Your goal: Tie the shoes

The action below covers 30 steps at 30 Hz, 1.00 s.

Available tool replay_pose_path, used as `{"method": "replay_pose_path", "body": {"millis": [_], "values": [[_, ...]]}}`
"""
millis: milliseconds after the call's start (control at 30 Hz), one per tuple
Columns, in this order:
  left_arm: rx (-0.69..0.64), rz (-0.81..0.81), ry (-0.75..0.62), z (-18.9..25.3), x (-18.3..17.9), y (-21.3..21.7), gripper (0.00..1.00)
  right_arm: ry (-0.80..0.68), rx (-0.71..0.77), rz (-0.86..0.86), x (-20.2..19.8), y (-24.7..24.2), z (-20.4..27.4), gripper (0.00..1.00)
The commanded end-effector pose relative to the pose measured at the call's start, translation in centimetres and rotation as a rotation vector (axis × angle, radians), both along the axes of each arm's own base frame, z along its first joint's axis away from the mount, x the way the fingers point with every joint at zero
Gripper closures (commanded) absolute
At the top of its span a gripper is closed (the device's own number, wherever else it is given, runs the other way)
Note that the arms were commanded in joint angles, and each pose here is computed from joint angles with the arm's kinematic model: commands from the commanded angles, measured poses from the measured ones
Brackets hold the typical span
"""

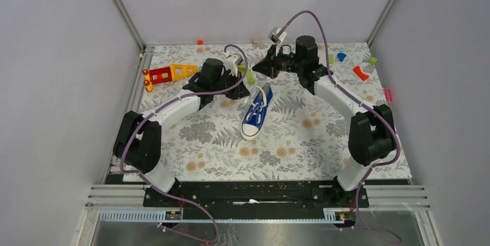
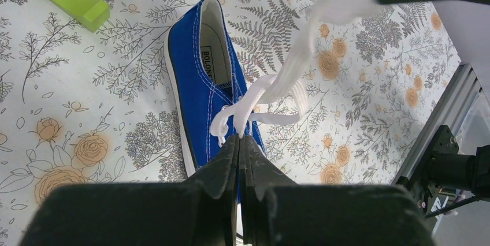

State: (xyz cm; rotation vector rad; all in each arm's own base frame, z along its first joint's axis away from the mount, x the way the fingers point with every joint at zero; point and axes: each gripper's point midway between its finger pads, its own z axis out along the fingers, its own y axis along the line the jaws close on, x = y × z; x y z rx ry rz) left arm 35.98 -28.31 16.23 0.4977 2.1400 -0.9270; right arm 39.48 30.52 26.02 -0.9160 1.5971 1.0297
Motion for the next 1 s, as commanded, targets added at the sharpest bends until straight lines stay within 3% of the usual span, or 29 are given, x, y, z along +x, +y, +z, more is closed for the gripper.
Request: {"method": "replay_pose_path", "body": {"millis": [0,367,700,967], "values": [[-0.045,-0.030,-0.064,2.3,0.6,-0.6,0.97,0.105,0.049,-0.118,2.8,-0.6,0.1,0.98],[-0.033,-0.044,-0.084,2.0,0.7,-0.6,0.96,0.230,0.065,-0.170,3.6,-0.6,-2.9,0.98],[-0.044,-0.046,-0.081,1.5,0.3,-0.5,0.96,0.418,0.340,-0.296,4.3,-0.8,-4.8,1.00],[-0.037,-0.036,-0.082,1.0,0.0,-0.2,0.96,0.685,0.459,-0.443,3.8,-1.8,-7.0,1.00]]}}
